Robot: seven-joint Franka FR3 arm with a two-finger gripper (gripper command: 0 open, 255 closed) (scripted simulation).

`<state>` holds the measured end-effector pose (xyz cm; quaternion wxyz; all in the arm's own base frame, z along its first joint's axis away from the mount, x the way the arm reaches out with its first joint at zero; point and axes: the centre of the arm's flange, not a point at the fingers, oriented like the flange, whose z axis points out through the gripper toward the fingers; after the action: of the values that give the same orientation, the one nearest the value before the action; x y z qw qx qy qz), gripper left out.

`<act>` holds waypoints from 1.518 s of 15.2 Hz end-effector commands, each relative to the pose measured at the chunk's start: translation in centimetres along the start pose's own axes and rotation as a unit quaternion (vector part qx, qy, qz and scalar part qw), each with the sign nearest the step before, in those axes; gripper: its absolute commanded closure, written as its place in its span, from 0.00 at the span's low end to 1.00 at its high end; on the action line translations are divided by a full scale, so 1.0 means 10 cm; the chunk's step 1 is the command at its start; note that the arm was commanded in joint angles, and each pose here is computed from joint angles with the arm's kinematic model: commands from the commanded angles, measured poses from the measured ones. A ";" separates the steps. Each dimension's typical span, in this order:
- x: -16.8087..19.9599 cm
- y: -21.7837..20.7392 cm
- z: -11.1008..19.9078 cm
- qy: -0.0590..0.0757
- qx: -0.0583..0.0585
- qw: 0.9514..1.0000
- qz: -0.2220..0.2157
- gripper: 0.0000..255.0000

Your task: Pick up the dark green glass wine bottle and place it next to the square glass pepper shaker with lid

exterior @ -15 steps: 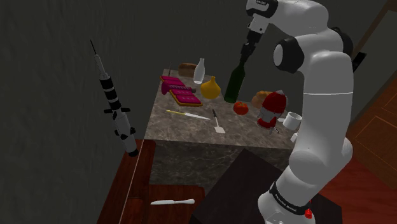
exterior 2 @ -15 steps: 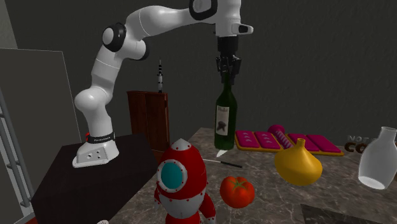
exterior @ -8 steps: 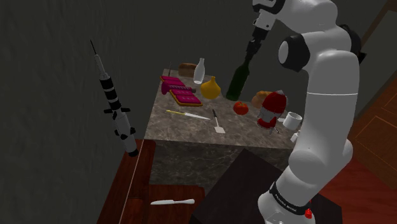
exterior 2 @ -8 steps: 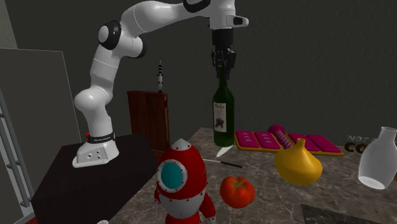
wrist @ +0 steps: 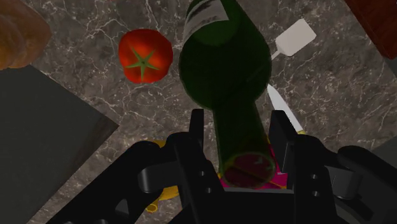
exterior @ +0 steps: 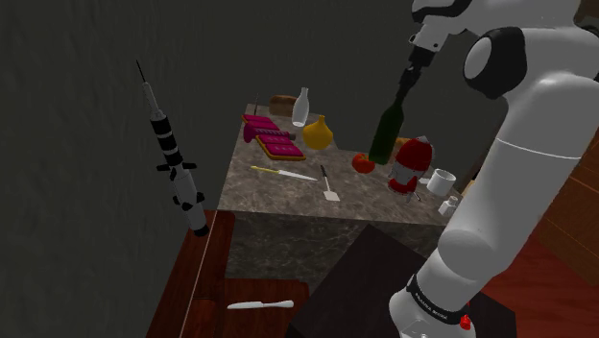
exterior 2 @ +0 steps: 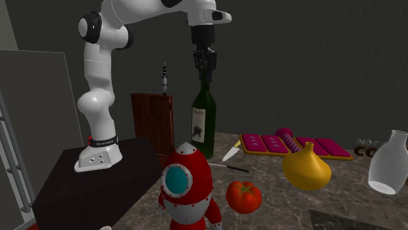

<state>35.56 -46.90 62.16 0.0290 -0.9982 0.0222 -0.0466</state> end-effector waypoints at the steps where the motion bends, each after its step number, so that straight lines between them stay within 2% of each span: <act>1: -0.26 0.01 0.00 0.000 0.000 1.000 -0.001 1.00; 21: -2.89 0.35 -0.27 0.000 0.000 1.000 -0.001 1.00; 23: -2.90 0.35 -0.17 0.000 0.000 1.000 -0.001 1.00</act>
<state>6.75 -49.25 61.34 0.0293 -0.9982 0.0214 -0.0468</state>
